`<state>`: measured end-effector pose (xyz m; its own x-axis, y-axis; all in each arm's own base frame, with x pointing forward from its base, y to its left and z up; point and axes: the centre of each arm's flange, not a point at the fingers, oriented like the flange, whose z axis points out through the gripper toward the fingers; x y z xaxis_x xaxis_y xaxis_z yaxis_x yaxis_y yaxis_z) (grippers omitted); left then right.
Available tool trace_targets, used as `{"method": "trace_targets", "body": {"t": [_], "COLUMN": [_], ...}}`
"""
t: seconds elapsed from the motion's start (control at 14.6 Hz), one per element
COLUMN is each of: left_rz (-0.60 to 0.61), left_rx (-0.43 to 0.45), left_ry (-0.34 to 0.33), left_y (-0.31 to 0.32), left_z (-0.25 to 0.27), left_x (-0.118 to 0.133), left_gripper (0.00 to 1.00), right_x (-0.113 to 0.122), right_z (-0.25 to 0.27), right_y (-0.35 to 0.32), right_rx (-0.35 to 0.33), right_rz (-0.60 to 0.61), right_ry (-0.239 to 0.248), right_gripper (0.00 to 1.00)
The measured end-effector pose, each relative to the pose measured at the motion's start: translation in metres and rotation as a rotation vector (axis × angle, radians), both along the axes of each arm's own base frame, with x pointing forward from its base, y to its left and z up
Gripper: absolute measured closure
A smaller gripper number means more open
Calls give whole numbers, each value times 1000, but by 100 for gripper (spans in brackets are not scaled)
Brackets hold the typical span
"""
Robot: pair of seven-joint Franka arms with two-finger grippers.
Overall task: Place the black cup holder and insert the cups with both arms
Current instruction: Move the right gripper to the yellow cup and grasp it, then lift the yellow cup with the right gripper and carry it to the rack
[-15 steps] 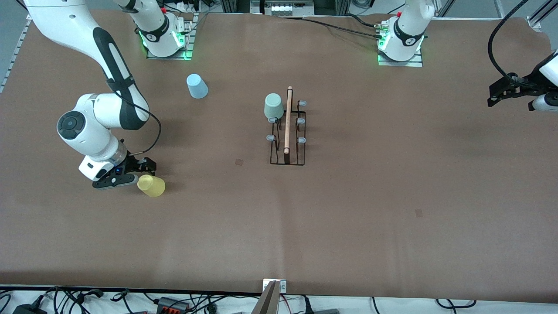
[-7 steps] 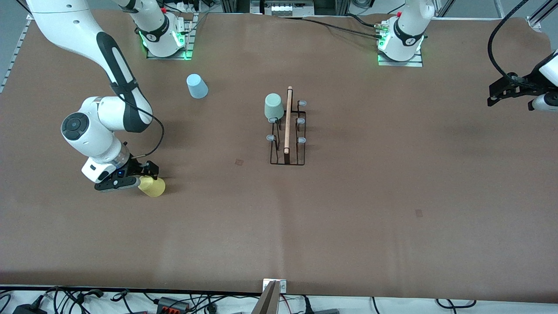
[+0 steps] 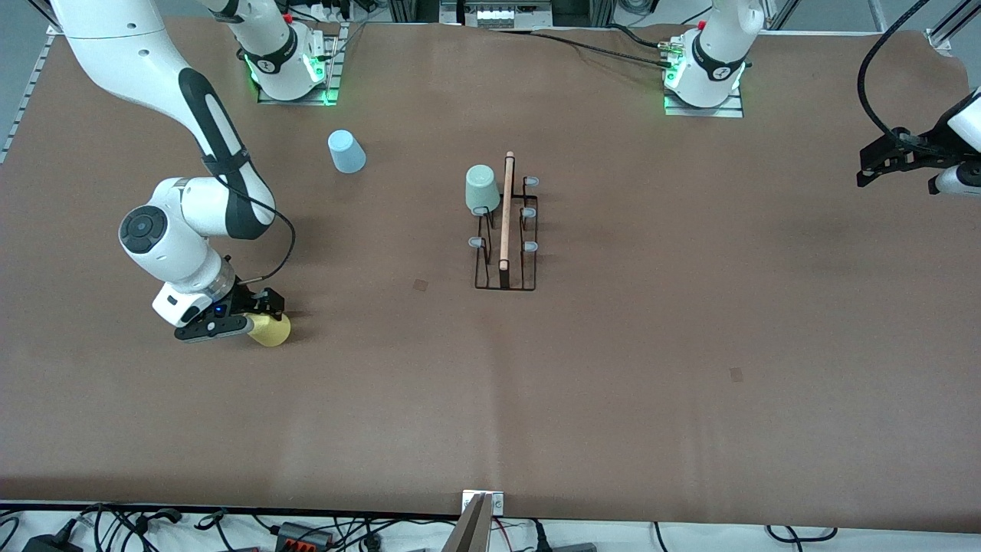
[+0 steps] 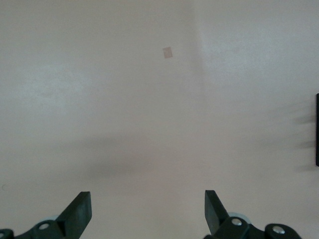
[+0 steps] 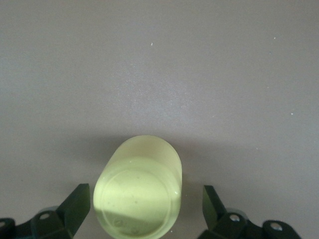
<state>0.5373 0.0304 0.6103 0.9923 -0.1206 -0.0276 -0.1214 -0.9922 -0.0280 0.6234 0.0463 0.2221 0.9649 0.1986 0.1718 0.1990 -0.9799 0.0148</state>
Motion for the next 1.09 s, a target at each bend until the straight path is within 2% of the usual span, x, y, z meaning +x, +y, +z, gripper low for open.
{"method": "trace_targets", "body": {"t": [0.14, 0.21, 0.27, 0.34, 0.75, 0.96, 1.09], "left_rz": [0, 0, 0, 0, 0, 0, -1], "left_rx": [0, 0, 0, 0, 0, 0, 0], "left_ry": [0, 0, 0, 0, 0, 0, 0], "left_y": [0, 0, 0, 0, 0, 0, 0], "left_z": [0, 0, 0, 0, 0, 0, 0], "left_x": [0, 0, 0, 0, 0, 0, 0], "left_gripper": [0, 0, 0, 0, 0, 0, 0], "right_x": [0, 1, 2, 3, 12, 12, 0], "right_z": [0, 1, 2, 4, 21, 68, 105], "right_y": [2, 3, 3, 3, 8, 50, 110], "right_rx": [0, 0, 0, 1, 13, 117, 173], "right_rz": [3, 4, 4, 5, 7, -81, -173], "right_ry": [-1, -3, -6, -11, -28, 11, 41], "right_gripper": [4, 14, 28, 33, 33, 33, 33]}}
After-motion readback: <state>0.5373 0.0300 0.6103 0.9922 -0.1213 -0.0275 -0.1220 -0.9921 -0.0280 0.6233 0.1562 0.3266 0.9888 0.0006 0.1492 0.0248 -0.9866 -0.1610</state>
